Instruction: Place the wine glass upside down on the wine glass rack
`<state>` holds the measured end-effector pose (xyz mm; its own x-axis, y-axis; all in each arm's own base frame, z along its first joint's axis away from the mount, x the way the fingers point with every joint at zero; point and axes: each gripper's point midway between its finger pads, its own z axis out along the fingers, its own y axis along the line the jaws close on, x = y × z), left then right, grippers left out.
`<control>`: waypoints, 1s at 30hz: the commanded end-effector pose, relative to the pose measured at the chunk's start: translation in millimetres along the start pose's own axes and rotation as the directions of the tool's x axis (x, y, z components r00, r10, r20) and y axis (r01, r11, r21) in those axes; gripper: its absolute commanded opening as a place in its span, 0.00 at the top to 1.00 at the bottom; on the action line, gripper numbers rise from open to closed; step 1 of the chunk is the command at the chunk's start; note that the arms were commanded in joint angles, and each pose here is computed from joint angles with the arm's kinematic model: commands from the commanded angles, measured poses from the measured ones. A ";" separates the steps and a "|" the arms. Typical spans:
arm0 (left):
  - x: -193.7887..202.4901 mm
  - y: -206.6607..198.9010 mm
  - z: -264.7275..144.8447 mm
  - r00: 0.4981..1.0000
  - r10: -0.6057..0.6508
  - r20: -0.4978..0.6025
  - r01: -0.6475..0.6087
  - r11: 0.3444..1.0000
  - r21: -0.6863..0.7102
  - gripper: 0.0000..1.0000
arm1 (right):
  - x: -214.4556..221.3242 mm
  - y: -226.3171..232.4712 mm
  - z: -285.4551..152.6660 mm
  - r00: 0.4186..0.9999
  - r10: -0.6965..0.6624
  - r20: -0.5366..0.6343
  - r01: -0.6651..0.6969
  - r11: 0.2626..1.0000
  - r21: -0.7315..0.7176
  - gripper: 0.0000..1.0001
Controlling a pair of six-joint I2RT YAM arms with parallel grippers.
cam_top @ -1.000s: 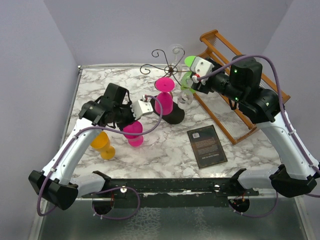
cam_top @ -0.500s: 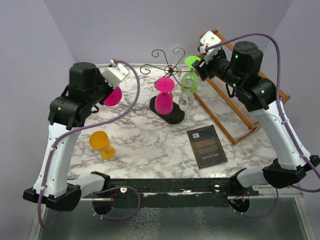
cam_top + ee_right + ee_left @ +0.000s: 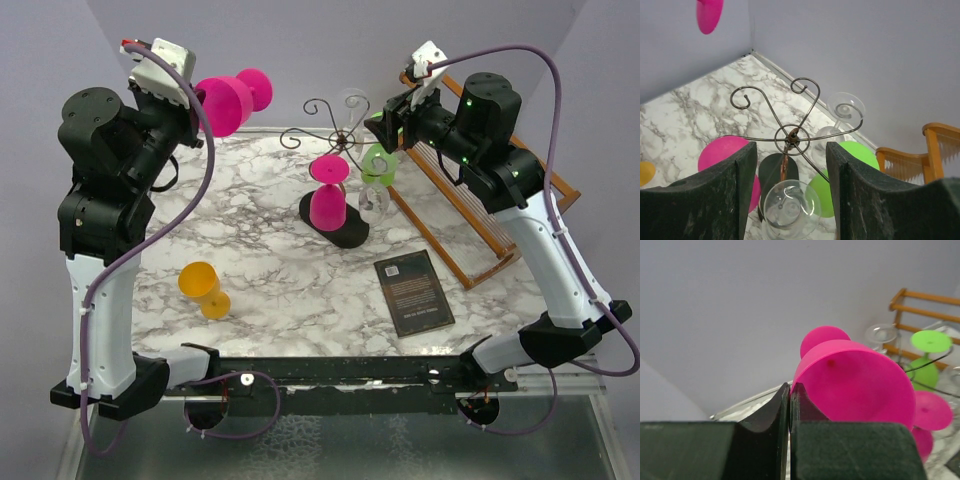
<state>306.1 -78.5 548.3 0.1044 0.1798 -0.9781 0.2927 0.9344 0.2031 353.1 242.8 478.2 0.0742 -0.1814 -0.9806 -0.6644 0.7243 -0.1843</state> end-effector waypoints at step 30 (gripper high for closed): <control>-40.7 -106.9 22.9 0.919 -0.392 0.042 0.292 0.749 0.595 1.00 | -25.7 39.0 11.1 0.919 0.393 0.040 -0.368 0.888 -0.275 0.67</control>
<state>300.8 -188.9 557.2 -0.0069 -0.1966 -0.9805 0.7844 0.6071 -0.1272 337.5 283.8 469.9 -0.2005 0.1000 -0.9746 -0.8077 0.5460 0.2222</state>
